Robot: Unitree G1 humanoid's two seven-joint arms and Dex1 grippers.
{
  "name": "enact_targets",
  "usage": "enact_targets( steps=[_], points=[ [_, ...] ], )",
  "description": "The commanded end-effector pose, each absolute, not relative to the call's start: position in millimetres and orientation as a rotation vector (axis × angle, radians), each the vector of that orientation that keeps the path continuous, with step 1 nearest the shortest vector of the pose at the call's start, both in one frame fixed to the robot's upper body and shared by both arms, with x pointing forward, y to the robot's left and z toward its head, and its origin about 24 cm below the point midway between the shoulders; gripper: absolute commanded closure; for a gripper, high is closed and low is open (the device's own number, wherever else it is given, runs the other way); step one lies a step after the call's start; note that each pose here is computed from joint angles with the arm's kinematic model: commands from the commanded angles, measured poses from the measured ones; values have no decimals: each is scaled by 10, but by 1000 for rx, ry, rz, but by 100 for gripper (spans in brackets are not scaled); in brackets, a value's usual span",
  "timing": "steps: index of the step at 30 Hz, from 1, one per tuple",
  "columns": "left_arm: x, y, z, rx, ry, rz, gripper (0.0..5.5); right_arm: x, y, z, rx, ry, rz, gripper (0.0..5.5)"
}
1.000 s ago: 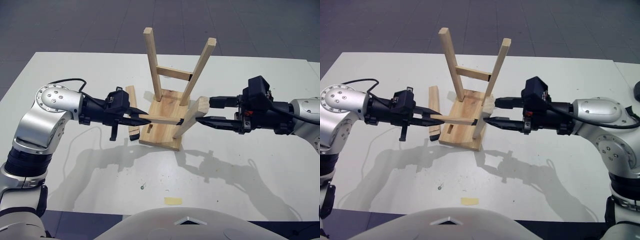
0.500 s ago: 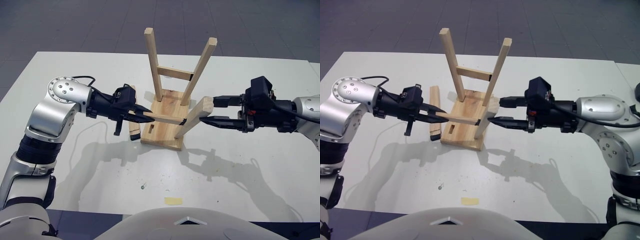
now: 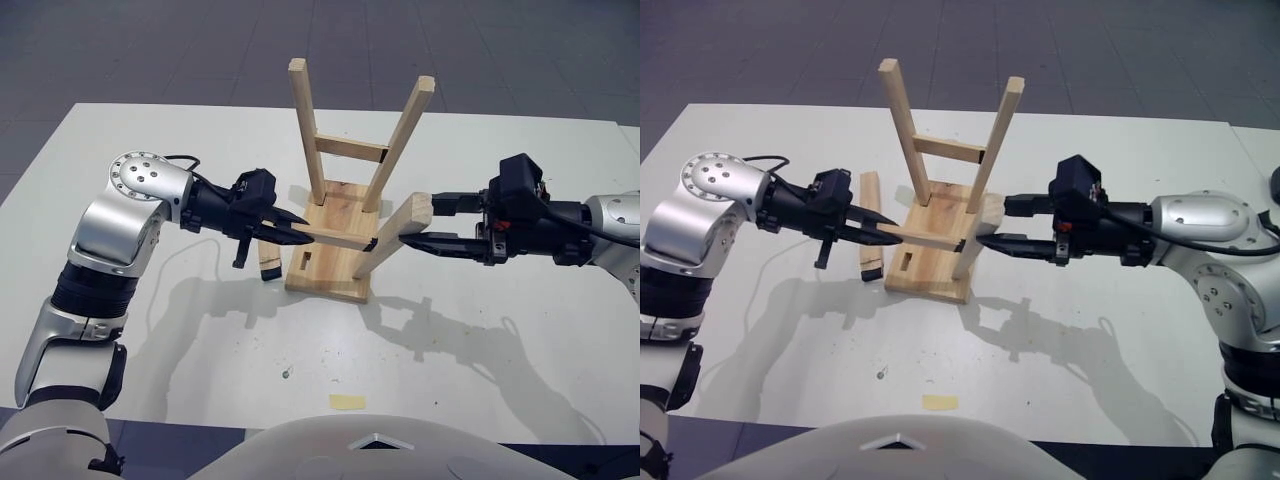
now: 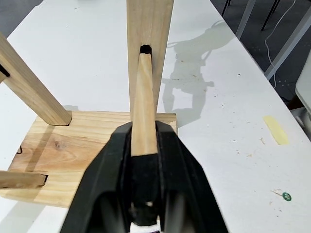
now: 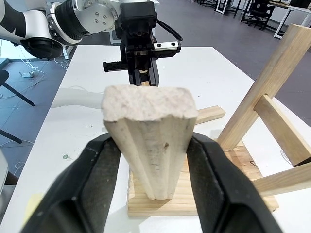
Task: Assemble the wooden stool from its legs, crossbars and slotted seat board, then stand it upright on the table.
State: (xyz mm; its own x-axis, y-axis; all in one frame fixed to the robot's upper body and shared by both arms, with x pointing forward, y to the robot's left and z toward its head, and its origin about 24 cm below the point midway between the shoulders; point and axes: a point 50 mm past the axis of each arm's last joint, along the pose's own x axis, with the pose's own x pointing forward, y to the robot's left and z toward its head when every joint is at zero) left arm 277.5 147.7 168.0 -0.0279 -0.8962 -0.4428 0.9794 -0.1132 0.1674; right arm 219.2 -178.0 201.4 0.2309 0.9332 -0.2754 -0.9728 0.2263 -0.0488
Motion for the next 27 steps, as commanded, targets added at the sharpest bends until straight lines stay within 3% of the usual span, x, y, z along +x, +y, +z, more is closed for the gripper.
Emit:
enact_targets(
  steps=[1,27],
  points=[
    [2654,1119,1591,543,123,-1719,507,2062,-1612,1802,-138,311,1464,344],
    [2704,1082,1686,475,64,-1637,507,2049,-1546,1763,-120,282,1430,344]
  ],
)
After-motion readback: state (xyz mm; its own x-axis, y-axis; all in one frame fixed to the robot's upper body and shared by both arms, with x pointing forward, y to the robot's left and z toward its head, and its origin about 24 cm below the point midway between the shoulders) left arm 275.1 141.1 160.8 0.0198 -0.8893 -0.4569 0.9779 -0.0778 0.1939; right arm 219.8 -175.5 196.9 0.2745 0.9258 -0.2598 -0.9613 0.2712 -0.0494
